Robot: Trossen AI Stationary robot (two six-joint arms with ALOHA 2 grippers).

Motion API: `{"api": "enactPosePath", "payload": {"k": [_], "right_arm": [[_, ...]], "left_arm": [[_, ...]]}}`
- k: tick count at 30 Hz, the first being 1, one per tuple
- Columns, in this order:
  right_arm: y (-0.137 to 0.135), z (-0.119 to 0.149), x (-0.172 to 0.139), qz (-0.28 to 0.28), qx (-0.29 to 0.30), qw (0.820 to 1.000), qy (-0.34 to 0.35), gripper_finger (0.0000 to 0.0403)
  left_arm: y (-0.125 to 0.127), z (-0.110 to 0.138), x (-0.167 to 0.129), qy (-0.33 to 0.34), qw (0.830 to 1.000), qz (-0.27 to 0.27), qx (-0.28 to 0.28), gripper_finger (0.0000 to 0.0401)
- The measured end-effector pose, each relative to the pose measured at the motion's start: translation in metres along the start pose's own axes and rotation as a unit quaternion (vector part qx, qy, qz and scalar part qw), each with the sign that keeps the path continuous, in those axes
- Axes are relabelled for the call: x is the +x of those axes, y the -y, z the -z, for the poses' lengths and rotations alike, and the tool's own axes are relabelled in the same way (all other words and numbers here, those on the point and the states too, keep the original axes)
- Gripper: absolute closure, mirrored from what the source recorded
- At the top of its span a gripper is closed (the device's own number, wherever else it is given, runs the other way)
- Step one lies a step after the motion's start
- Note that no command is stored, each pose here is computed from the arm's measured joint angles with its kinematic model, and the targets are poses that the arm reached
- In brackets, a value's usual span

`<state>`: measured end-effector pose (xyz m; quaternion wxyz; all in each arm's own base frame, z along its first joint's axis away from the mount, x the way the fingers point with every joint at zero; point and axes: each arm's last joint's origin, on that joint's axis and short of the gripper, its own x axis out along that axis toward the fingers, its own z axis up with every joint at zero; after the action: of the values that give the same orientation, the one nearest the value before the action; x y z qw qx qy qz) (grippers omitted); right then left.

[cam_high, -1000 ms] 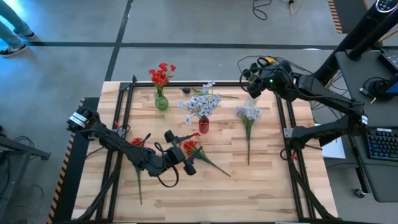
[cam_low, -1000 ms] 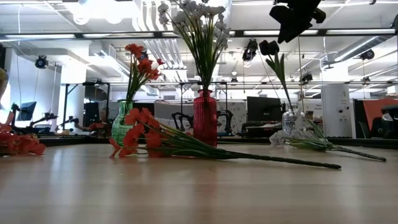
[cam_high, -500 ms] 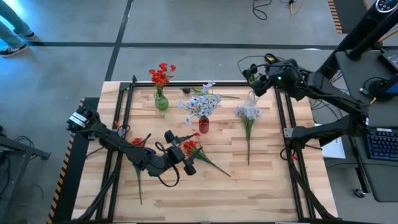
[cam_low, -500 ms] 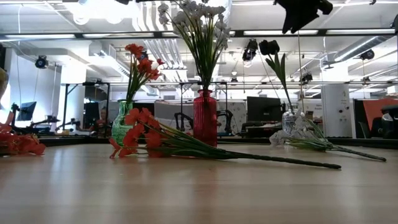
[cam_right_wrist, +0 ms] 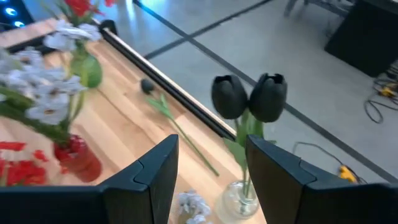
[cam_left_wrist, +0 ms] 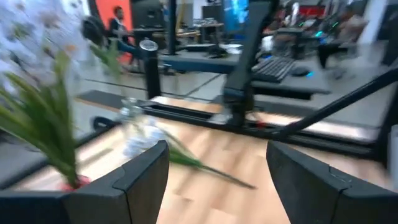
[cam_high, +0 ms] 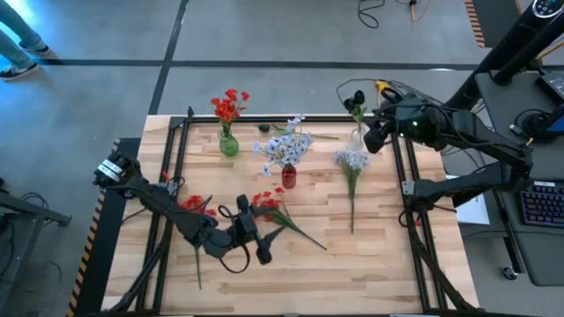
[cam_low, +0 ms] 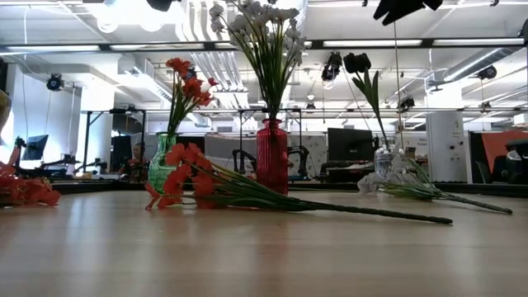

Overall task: Sort flowers into vase by color
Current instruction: Put the left red flowers into the green vase

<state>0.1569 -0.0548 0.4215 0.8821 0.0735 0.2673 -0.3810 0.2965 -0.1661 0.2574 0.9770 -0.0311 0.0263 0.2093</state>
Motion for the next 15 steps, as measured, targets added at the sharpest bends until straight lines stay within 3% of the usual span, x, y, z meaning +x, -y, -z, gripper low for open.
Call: {"api": "enactPosePath", "payload": {"k": [8, 15], "right_arm": [[-0.008, 0.001, -0.015, -0.042, -0.004, 0.999, 0.017, 0.0223], [-0.022, 0.004, -0.017, -0.103, -0.015, 0.995, 0.003, 0.0223]], "left_arm": [[0.018, -0.004, -0.017, -0.025, 0.997, 0.038, -0.069, 0.0150], [0.037, -0.019, -0.015, -0.057, 0.996, 0.037, -0.052, 0.0150]]}}
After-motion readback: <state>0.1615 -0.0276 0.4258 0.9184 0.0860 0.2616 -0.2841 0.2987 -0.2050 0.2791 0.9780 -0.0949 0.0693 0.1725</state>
